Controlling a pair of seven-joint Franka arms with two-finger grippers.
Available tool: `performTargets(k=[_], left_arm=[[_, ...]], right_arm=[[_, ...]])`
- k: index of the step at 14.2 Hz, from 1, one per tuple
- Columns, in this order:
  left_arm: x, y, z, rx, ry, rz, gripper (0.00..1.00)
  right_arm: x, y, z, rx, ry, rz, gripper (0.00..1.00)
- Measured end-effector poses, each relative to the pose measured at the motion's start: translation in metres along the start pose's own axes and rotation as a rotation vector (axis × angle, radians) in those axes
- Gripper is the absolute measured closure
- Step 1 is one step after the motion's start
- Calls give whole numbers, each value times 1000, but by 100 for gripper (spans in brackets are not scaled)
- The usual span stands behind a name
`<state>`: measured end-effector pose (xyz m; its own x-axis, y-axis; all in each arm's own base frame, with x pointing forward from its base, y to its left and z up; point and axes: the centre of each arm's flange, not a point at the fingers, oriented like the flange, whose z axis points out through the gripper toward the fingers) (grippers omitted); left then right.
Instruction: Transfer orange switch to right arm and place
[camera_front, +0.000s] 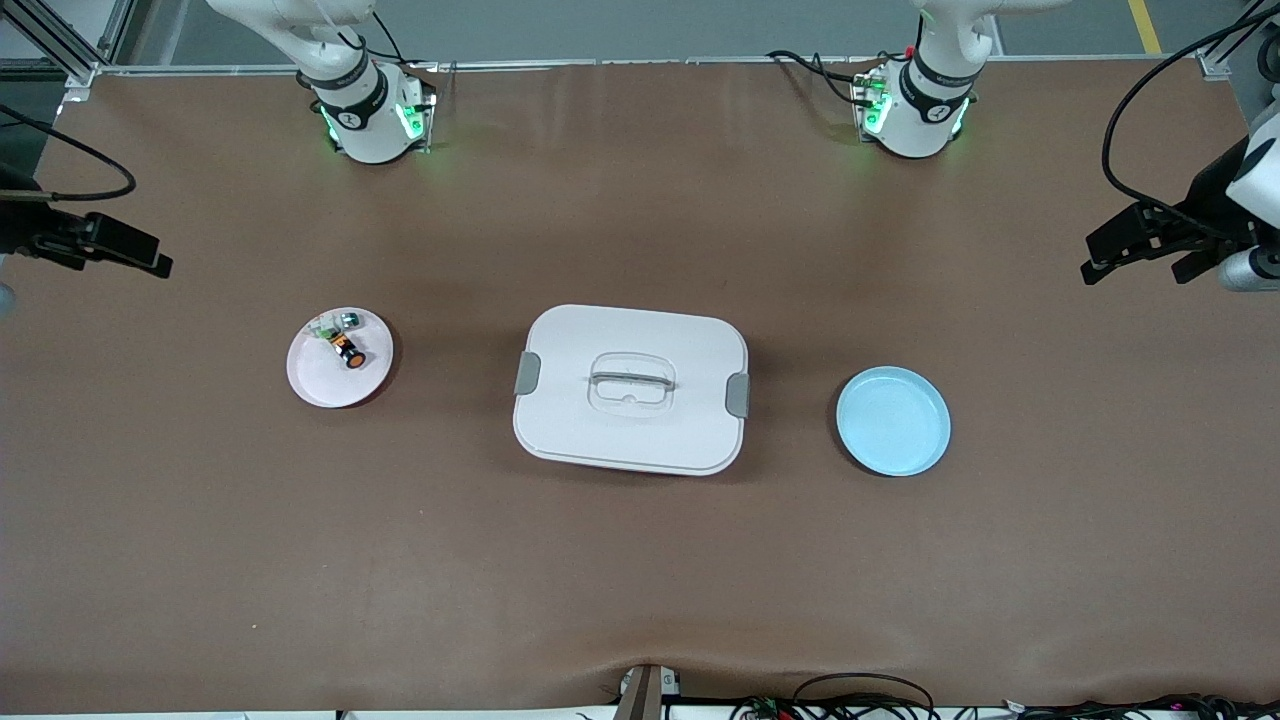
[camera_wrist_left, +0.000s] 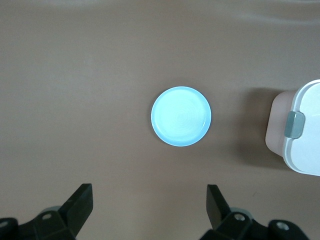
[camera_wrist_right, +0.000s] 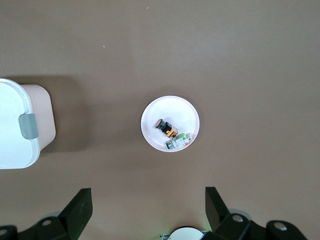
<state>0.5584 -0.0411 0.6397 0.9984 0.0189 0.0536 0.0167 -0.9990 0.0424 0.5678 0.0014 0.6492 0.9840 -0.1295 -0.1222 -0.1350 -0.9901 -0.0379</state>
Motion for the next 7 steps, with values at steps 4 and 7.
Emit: performTargets(k=[4,7], left_arm=[[0,0,0,0,0,-1,0],[0,-1,0,0,0,-1,0]], right_arm=[[-7,-5,3,-2,-49,-9,0],[-12,-25,6,-6,-68,-45,0]])
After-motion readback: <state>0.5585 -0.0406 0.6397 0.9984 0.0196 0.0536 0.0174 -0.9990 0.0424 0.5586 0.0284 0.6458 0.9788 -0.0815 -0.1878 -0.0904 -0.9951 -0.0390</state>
